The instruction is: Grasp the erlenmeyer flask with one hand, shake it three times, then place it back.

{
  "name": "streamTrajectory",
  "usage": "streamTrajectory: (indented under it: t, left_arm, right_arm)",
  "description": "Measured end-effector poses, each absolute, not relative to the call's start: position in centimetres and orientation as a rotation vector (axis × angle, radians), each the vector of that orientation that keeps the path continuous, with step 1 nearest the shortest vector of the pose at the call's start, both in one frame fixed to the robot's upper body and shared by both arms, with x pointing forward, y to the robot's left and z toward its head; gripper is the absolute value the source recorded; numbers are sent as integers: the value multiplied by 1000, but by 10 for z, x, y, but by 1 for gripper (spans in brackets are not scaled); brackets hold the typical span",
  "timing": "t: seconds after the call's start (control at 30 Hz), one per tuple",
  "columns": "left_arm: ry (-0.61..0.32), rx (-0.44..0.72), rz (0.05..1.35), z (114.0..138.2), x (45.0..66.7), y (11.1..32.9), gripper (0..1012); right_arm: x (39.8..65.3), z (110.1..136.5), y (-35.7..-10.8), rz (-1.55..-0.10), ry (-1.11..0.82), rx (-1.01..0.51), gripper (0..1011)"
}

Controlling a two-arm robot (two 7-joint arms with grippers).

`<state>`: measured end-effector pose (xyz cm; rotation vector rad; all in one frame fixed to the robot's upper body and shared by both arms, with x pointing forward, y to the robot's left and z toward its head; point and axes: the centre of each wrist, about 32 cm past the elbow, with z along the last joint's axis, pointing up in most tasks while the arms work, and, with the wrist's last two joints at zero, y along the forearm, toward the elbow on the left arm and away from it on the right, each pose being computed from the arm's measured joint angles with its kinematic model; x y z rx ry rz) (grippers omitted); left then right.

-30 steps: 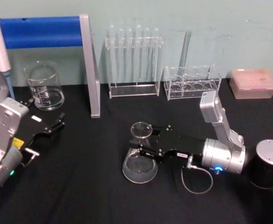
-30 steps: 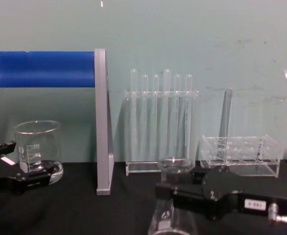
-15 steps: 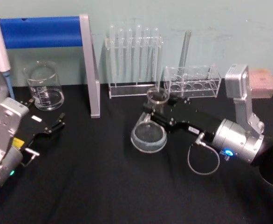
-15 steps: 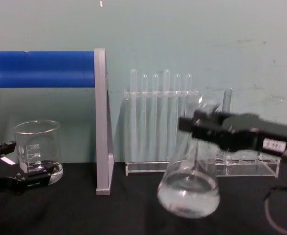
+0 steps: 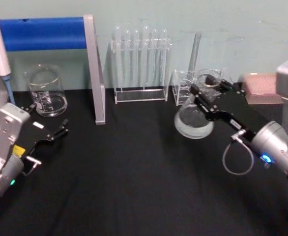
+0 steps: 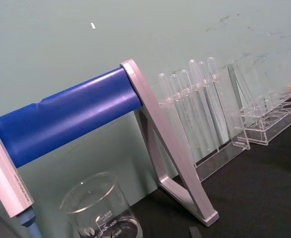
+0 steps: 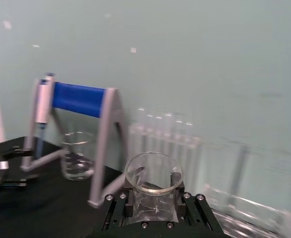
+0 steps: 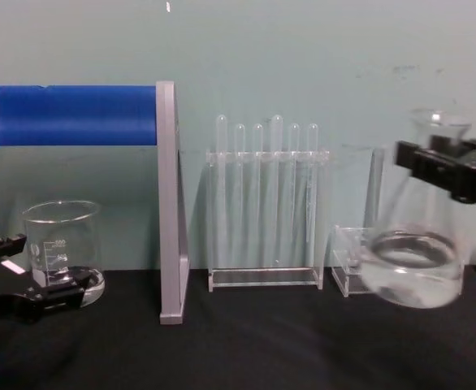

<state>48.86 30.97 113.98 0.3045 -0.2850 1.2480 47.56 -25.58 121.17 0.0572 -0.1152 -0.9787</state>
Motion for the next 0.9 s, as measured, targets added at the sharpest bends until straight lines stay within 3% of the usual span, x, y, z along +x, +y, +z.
streamTrajectory:
  t: [0.5, 0.9]
  left_arm:
    - [-285, 304, 1248, 1140, 489, 310, 1001]
    - [-285, 304, 1248, 1140, 489, 310, 1001]
  right_arm:
    - [458, 1212, -272, -1138, -125, 30, 450]
    - [472, 1214, -246, -920, -145, 25, 450]
